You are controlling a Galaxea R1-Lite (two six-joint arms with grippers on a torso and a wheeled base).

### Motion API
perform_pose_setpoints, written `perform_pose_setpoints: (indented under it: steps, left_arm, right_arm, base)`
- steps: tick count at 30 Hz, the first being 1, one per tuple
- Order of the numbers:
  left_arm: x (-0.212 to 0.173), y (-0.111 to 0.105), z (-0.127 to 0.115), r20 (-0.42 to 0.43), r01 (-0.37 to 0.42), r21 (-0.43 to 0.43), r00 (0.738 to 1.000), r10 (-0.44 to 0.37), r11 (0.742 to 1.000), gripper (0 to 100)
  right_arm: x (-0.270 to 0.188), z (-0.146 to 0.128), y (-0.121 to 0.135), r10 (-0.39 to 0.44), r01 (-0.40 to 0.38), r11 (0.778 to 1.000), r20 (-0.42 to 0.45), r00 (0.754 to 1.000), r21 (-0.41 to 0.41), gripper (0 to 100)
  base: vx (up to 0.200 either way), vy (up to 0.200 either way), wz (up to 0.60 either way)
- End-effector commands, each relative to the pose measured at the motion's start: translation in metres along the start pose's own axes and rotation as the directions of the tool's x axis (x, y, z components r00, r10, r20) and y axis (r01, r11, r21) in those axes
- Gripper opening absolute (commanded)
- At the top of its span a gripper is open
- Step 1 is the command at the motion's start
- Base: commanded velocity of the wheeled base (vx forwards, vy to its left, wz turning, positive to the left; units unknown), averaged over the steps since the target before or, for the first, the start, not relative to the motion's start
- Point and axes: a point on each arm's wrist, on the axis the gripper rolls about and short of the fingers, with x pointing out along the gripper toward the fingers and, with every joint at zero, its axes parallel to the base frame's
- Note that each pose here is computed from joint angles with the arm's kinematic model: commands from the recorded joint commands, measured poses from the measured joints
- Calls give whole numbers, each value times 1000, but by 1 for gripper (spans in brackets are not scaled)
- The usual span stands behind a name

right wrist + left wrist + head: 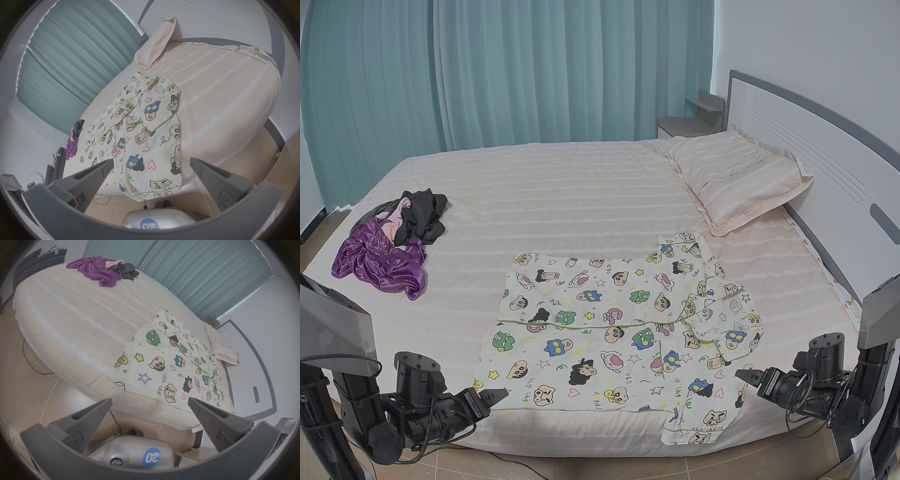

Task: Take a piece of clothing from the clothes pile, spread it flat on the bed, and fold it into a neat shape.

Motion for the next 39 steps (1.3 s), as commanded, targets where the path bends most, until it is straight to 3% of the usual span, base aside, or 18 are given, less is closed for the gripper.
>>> perform_pose_setpoints:
  steps: [1, 5, 11, 39]
  left_arm:
    - [4, 8, -7, -29, -54, 0, 998, 54, 999, 100]
    - [11, 11, -7, -1, -111, 1, 994, 111, 994, 100]
    - [19, 15, -3, 18, -135, -11, 991, 135, 991, 100]
    - [68, 12, 10, 63, -135, -8, 989, 135, 991, 100]
  right_arm:
    - [0, -5, -5, -25, 25, 1000, -28, 999, 4, 100]
    - [0, -5, -4, -21, 21, 1000, -28, 999, 5, 100]
    - [-1, -4, -4, -17, 17, 1000, -21, 1000, 7, 100]
    - [-1, 0, 0, 16, -17, 999, 15, 1000, 45, 100]
  base:
    - [0, 0, 0]
    - [0, 0, 0]
    - [0, 0, 0]
    - [0, 0, 0]
